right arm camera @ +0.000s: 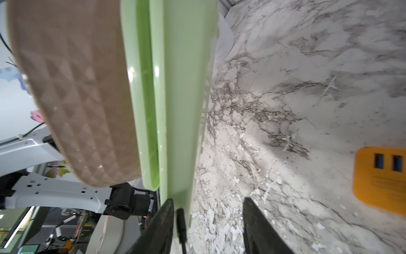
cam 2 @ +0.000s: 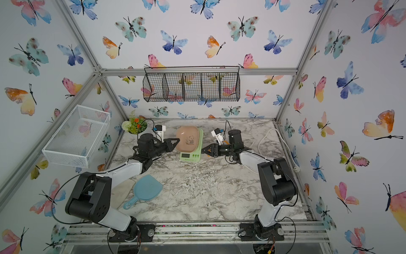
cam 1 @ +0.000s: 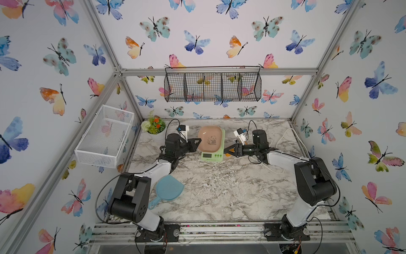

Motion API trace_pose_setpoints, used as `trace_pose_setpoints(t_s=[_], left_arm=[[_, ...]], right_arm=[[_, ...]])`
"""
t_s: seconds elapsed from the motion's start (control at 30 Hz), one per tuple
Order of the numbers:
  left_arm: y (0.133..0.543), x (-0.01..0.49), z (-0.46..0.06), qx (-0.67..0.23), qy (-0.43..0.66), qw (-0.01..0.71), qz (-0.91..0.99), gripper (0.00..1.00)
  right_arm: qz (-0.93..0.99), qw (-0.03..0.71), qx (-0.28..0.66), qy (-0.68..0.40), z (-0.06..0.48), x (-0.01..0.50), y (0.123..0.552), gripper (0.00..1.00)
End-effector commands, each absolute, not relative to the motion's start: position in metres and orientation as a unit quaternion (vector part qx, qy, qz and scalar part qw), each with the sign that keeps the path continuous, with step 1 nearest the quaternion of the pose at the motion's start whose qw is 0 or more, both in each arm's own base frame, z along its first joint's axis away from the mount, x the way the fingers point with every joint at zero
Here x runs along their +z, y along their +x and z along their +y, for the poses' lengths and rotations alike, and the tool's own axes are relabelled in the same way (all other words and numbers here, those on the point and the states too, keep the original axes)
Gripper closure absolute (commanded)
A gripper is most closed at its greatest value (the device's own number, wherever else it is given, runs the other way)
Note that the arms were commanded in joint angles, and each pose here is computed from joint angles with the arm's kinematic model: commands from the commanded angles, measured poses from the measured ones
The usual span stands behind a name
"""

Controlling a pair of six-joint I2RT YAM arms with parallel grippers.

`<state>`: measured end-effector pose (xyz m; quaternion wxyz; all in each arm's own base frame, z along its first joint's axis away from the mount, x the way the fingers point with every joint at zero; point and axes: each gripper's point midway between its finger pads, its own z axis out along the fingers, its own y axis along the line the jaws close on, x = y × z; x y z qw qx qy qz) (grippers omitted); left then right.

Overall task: Charge the electronic scale
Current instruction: Insert the charging cable into the electronic scale, then place the electronic scale at the center of the board.

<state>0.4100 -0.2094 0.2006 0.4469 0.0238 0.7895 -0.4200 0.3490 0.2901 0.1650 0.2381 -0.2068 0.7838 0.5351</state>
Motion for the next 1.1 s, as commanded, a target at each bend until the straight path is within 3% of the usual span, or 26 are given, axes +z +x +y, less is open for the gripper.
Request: trace_pose_setpoints(t_s=[0.0,0.23,0.73,1.07], left_arm=[[0.414,0.237,-0.208,-0.418,0.026,0.491,0.764,1.0],[0.419,0.225,-0.205,-0.399,0.006,0.482,0.78,1.0],[0.442,0.164,-0.19,-0.303,-0.034,0.427,0.851,1.0],[0.456,0.125,-0.187,-0.254,-0.036,0.377,0.89,1.0]], right_arm=[[0.791,0.277,0.495,-0.227,0.285,0.182,0.354,0.42],[0.825,0.325,0.406,-0.221,0.264,0.19,0.367,0.33],[0.829,0.474,0.248,-0.165,0.206,0.239,0.389,0.28],[0.833,0.51,0.189,-0.101,0.177,0.242,0.4,0.25]])
